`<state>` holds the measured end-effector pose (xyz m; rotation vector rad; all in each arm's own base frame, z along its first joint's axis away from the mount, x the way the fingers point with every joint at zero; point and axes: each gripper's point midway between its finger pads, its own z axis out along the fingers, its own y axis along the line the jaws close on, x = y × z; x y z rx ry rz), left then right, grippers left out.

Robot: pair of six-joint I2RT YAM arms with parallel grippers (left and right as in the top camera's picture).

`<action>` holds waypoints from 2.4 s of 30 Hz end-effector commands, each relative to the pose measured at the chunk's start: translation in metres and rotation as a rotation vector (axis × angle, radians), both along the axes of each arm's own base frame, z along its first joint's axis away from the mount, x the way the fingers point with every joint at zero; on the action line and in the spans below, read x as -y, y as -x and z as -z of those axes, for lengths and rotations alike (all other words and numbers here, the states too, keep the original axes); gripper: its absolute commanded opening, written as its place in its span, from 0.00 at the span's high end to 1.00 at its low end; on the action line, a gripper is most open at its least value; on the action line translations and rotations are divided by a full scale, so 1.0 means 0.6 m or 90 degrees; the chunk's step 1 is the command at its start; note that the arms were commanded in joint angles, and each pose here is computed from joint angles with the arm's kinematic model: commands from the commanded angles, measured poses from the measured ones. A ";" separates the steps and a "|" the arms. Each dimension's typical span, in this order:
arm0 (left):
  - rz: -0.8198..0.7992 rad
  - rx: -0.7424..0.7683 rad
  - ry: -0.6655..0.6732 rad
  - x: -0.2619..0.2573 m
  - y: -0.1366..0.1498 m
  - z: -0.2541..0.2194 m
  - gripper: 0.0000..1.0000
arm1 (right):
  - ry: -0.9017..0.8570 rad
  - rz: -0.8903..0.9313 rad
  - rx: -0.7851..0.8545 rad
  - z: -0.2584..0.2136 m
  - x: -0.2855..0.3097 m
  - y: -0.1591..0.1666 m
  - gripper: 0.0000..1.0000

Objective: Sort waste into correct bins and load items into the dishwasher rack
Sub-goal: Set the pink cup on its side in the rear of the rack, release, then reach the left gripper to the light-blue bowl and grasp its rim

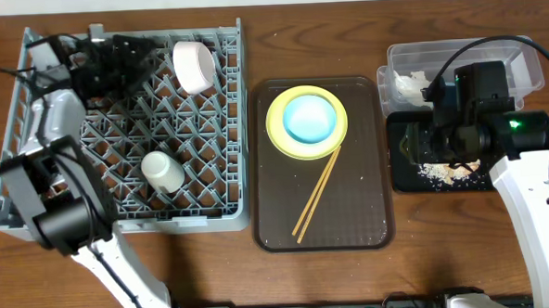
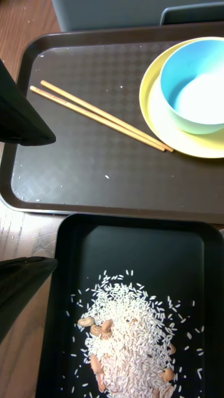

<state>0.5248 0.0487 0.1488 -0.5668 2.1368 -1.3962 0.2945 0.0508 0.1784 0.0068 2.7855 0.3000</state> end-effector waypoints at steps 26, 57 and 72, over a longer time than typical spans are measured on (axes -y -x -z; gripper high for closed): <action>0.261 0.045 -0.687 0.437 0.209 -0.034 0.06 | 0.108 0.277 -0.054 0.004 0.134 0.030 0.11; 0.441 0.033 -0.783 0.579 0.254 0.187 0.72 | 0.114 0.263 -0.061 0.005 0.136 0.034 0.11; 0.452 0.015 -0.791 0.572 0.262 0.210 0.80 | 0.115 0.262 -0.068 0.006 0.135 0.039 0.11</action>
